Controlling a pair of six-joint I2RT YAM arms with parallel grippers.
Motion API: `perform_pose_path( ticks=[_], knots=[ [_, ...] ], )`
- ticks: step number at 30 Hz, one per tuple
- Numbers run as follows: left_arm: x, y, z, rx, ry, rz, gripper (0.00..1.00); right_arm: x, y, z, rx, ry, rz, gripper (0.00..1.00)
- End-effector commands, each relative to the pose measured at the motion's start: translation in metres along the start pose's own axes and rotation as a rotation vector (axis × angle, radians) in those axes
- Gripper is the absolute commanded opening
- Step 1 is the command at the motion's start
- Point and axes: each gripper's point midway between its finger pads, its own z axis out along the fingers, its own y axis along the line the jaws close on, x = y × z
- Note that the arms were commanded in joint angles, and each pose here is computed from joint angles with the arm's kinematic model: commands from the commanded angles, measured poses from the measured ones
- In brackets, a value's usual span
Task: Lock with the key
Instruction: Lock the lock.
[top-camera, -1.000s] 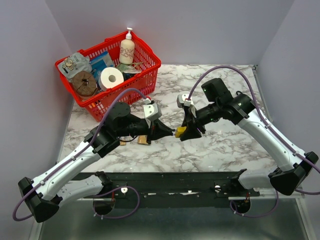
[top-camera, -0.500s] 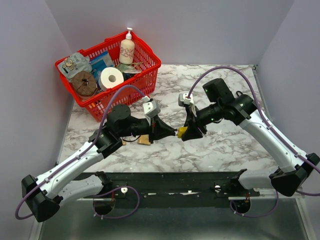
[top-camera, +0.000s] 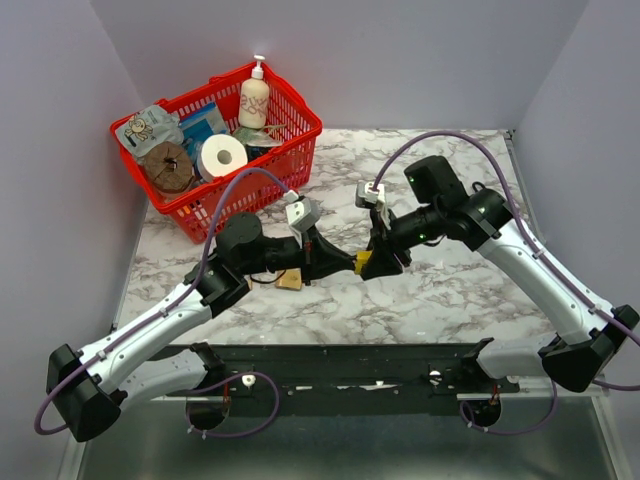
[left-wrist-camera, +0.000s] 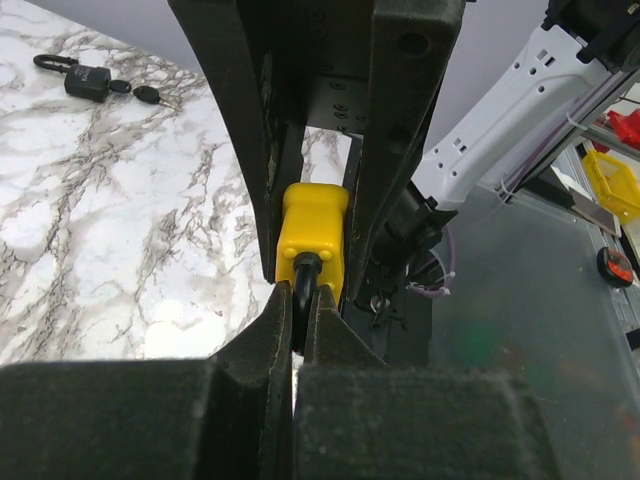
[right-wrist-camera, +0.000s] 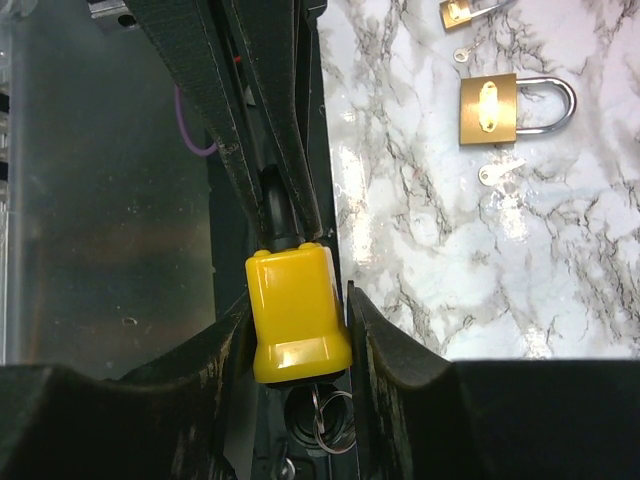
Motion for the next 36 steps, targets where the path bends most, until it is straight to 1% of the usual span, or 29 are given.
perform_pose_path(
  ticks=[1, 4, 7, 8, 9, 12, 15, 16, 19, 20, 21, 22, 23, 24, 25, 26, 27, 28, 29, 30, 33, 36],
  knots=[
    [-0.003, -0.009, 0.016, 0.048, -0.044, -0.032, 0.00, -0.079, 0.022, 0.008, -0.124, -0.268, -0.271, 0.01],
    [-0.002, -0.012, 0.015, 0.053, -0.029, -0.024, 0.00, -0.074, 0.019, 0.011, -0.119, -0.258, -0.250, 0.01],
    [-0.009, -0.005, 0.007, 0.021, -0.001, 0.055, 0.00, -0.060, 0.015, 0.013, -0.095, -0.229, -0.224, 0.01],
    [-0.011, 0.000, 0.004, 0.002, 0.003, 0.069, 0.00, -0.047, 0.012, 0.017, -0.092, -0.206, -0.192, 0.01],
    [-0.016, 0.011, -0.002, -0.035, -0.008, 0.086, 0.00, -0.043, 0.011, 0.016, -0.083, -0.203, -0.181, 0.01],
    [-0.028, 0.023, -0.016, -0.081, -0.022, 0.072, 0.00, -0.028, 0.000, 0.016, -0.045, -0.188, -0.102, 0.01],
    [-0.046, 0.044, -0.027, -0.170, -0.060, 0.019, 0.01, -0.025, -0.017, 0.014, 0.023, -0.214, -0.041, 0.01],
    [-0.055, 0.050, -0.029, -0.187, -0.084, -0.024, 0.04, -0.027, -0.022, 0.010, 0.049, -0.232, -0.036, 0.01],
    [-0.073, 0.054, -0.027, -0.214, -0.126, -0.070, 0.41, -0.031, -0.038, 0.007, 0.124, -0.274, 0.003, 0.01],
    [-0.077, 0.057, -0.027, -0.236, -0.138, -0.091, 0.58, -0.035, -0.043, 0.005, 0.148, -0.294, 0.029, 0.01],
    [-0.084, 0.067, -0.028, -0.293, -0.166, -0.110, 0.64, -0.035, -0.055, 0.002, 0.209, -0.303, 0.051, 0.01],
    [-0.091, 0.072, -0.030, -0.330, -0.181, -0.134, 0.69, -0.031, -0.067, -0.002, 0.258, -0.310, 0.070, 0.01],
    [-0.098, 0.078, -0.032, -0.369, -0.212, -0.186, 0.73, -0.036, -0.072, -0.008, 0.299, -0.345, 0.093, 0.01],
    [-0.096, 0.086, -0.033, -0.408, -0.212, -0.229, 0.77, -0.036, -0.086, -0.015, 0.380, -0.371, 0.137, 0.01],
    [-0.098, 0.094, -0.033, -0.437, -0.224, -0.273, 0.79, -0.037, -0.092, -0.020, 0.417, -0.391, 0.143, 0.01],
    [-0.099, 0.096, -0.031, -0.436, -0.245, -0.355, 0.84, -0.041, -0.094, -0.027, 0.449, -0.427, 0.122, 0.01],
    [-0.098, 0.098, -0.030, -0.436, -0.257, -0.409, 0.85, -0.043, -0.100, -0.032, 0.494, -0.447, 0.120, 0.01],
    [-0.090, 0.102, -0.024, -0.428, -0.247, -0.470, 0.86, -0.046, -0.100, -0.035, 0.510, -0.470, 0.111, 0.01],
    [-0.090, 0.103, -0.021, -0.408, -0.261, -0.509, 0.89, -0.049, -0.103, -0.037, 0.523, -0.501, 0.088, 0.01],
    [-0.089, 0.100, -0.017, -0.384, -0.285, -0.620, 0.90, -0.054, -0.100, -0.043, 0.537, -0.527, 0.070, 0.01],
    [-0.080, 0.107, -0.006, -0.375, -0.287, -0.734, 0.93, -0.061, -0.103, -0.049, 0.567, -0.570, 0.055, 0.01],
    [-0.083, 0.109, 0.003, -0.358, -0.303, -0.754, 0.93, -0.061, -0.109, -0.051, 0.602, -0.576, 0.067, 0.01]
  ],
)
